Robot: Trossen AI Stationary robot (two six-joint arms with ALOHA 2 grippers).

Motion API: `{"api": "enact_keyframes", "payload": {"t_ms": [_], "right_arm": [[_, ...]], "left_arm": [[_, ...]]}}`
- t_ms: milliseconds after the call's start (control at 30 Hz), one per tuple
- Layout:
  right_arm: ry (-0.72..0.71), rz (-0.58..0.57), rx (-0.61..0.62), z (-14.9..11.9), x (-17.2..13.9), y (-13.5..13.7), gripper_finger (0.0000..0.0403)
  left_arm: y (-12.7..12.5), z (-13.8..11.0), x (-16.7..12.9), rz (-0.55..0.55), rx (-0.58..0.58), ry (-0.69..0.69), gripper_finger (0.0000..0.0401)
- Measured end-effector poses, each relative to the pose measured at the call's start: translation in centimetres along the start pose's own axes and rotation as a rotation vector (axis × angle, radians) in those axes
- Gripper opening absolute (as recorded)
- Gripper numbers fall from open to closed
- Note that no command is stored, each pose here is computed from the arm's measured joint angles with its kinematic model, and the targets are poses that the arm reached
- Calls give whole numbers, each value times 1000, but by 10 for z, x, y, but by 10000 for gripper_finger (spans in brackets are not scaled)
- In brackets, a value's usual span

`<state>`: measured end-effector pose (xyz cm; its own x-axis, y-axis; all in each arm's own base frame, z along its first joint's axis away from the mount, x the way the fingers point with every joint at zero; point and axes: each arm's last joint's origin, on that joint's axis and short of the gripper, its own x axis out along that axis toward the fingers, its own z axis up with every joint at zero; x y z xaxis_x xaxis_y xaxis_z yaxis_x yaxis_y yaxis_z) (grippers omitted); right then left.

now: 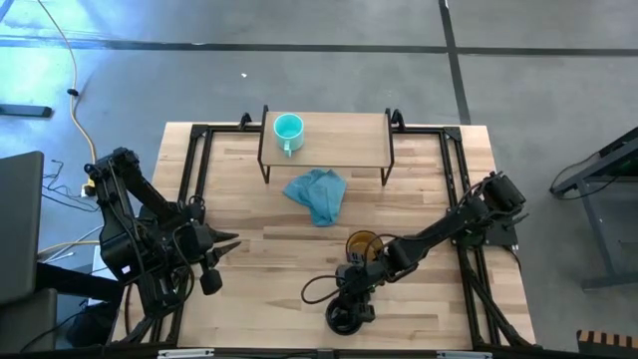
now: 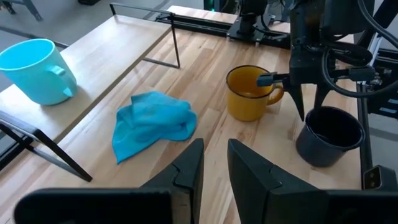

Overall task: Stack small to large cups/mugs on shelf
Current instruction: Put the dark blue cup on the shelf

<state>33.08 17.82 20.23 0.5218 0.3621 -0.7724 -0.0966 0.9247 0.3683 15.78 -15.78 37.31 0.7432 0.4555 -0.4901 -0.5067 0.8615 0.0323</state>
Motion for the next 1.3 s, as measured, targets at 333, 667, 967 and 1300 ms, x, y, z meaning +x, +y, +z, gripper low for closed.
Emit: {"api": "enact_keyframes", "payload": {"t_ms": [333, 667, 967, 1300], "right_arm": [[-1, -3, 16, 0, 0, 0, 121], [2, -4, 15, 0, 1, -1, 122], [35, 3, 17, -7, 14, 1, 122], [17, -19, 78, -6, 14, 0, 23]], "left_arm": [[-4, -4, -9, -50, 0, -7, 62], [-6, -4, -10, -65, -22, -17, 62], [-6, -4, -10, -65, -18, -17, 62], [-6, -4, -10, -63, -14, -17, 62]]}}
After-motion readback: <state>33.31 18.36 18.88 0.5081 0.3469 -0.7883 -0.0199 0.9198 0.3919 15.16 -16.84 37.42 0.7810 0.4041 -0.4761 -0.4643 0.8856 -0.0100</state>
